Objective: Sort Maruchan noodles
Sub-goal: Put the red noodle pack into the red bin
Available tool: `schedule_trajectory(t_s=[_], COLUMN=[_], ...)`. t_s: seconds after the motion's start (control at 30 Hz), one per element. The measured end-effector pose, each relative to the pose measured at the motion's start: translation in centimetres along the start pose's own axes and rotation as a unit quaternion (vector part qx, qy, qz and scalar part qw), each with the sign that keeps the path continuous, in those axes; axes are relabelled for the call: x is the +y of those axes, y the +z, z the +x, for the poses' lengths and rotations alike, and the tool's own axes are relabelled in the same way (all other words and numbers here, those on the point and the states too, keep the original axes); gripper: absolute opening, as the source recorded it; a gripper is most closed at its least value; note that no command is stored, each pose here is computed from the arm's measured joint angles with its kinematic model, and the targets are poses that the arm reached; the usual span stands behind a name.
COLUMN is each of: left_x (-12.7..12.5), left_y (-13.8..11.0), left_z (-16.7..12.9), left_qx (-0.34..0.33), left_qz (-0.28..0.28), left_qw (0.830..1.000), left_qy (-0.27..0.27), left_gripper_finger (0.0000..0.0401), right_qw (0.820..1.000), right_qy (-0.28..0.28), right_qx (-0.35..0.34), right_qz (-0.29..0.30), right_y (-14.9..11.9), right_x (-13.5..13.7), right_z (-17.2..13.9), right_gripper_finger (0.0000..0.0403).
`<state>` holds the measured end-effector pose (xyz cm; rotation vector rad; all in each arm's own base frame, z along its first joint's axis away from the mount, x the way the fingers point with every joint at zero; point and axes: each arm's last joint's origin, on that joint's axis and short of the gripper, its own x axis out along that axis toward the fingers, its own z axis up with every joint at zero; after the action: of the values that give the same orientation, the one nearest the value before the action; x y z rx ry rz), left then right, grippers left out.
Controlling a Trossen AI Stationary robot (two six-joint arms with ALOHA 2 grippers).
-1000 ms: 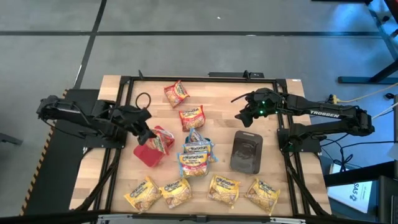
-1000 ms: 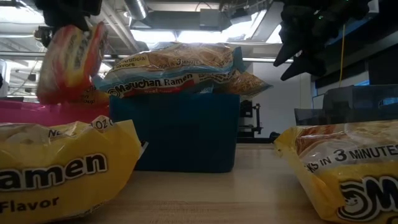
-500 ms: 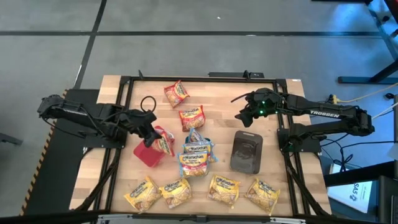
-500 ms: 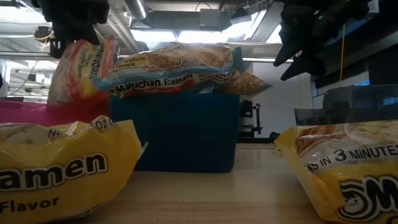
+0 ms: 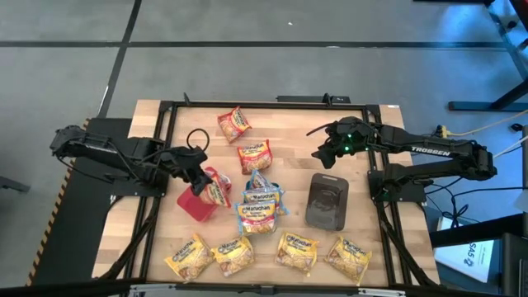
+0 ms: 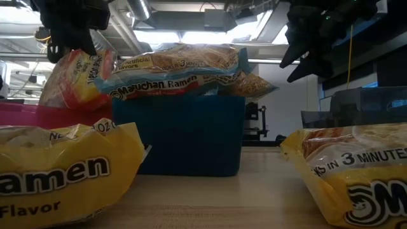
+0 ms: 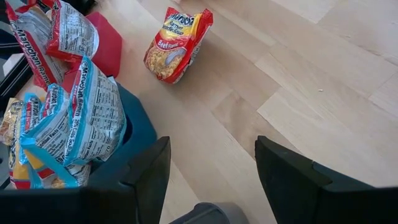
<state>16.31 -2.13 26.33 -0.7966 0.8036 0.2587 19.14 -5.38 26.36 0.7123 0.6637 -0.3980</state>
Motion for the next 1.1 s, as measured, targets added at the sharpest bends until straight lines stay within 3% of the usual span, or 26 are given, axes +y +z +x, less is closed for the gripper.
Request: schedule_trajectory(t_s=[0.2,0.6,0.9,1.1], left_x=[0.8,0.8,0.7,1.1], left_y=[-0.6,-0.9,-1.0,-1.1], left_z=[0.6,0.6,-1.0,-2.8], left_qx=[0.043,0.075,0.083,0.085], left_qz=[0.001,-0.007,-0.045,-0.055], left_qw=[0.997,0.996,0.995,0.994], left_qy=[0.058,0.046,0.017,0.045], left_gripper_finger=[0.0022,0.0091,0.0096,0.0096], right_qw=[1.0,1.0,1.0,1.0], right_qy=[0.006,0.01,0.009,0.009], right_qx=[0.004,0.009,0.01,0.011], right_qz=[0.0,0.0,0.0,0.0], right_y=[0.0,-0.1,-0.1,-0.1], right_x=[0.0,0.0,0.0,0.0], right_z=[0.0,0.0,0.0,0.0], right_gripper_finger=[0.023,0.023,0.023,0.023])
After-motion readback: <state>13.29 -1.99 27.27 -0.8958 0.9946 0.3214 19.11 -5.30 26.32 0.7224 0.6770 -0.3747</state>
